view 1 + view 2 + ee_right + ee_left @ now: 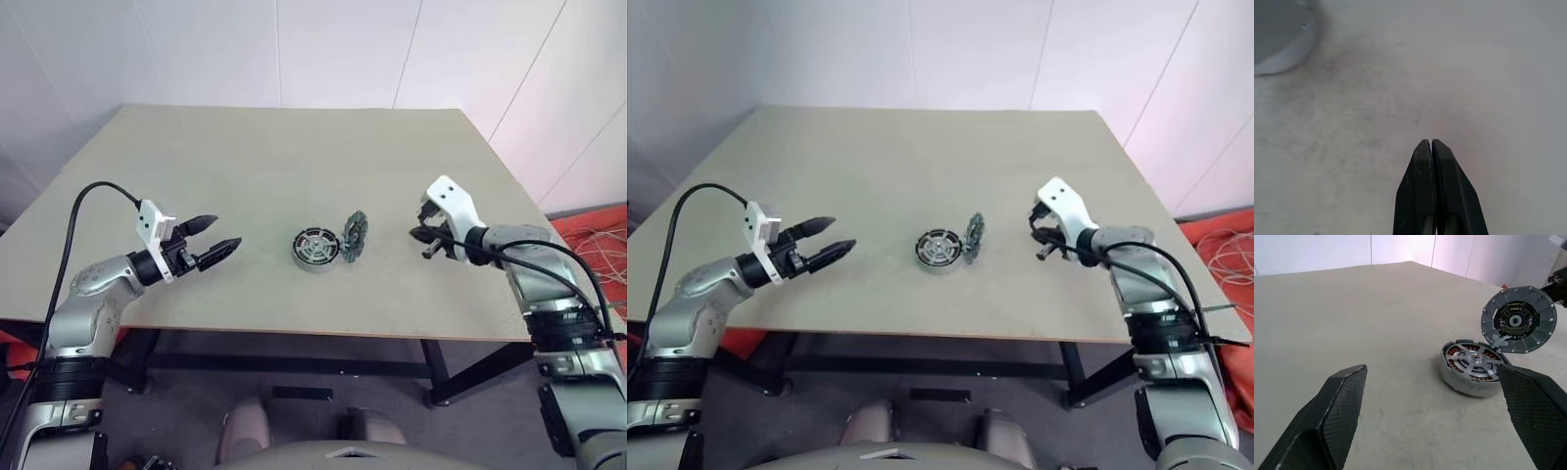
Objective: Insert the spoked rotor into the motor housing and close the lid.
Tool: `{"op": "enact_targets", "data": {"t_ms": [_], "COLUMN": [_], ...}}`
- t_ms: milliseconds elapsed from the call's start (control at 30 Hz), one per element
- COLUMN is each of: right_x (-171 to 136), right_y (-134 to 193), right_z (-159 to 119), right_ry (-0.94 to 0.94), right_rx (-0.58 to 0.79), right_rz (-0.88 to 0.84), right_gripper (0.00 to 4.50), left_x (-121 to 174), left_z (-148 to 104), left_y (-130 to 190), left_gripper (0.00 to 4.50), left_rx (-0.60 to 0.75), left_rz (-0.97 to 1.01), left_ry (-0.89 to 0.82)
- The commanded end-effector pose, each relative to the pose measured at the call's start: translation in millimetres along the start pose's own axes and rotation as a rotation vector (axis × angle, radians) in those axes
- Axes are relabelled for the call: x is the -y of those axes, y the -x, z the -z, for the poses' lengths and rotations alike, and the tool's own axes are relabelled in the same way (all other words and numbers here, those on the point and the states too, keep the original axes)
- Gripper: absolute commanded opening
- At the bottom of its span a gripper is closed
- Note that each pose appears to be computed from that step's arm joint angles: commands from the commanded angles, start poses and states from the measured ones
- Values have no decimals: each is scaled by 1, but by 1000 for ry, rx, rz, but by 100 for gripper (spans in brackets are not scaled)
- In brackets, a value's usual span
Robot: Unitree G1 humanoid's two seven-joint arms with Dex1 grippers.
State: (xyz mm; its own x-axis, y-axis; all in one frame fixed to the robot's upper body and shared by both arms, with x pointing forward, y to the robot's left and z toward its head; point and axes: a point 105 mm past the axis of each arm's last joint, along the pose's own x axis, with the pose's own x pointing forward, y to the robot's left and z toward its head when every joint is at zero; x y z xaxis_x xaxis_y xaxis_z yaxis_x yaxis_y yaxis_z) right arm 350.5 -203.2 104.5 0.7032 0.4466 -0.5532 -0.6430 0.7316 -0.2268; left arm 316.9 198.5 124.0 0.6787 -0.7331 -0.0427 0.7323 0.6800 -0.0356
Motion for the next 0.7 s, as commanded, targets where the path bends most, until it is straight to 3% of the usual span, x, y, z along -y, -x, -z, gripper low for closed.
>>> {"op": "enact_targets", "data": {"t_ms": [33,300,700], "right_x": [-11,-51,-80], "right_y": [5,-14,-27], "right_z": [-27,-49,-85], "right_ry": [17,49,79], "right_rx": [80,116,209], "right_rz": [-20,-167,-241], "right_gripper": [3,3,3], "left_x": [1,3,3], "left_z": [-12,-13,-13], "left_y": [-6,-10,-12], "left_gripper": [450,450,450], "left_rx": [16,-5,-4], "left_rz": [22,52,52], "left_ry": [-57,-30,-34]}}
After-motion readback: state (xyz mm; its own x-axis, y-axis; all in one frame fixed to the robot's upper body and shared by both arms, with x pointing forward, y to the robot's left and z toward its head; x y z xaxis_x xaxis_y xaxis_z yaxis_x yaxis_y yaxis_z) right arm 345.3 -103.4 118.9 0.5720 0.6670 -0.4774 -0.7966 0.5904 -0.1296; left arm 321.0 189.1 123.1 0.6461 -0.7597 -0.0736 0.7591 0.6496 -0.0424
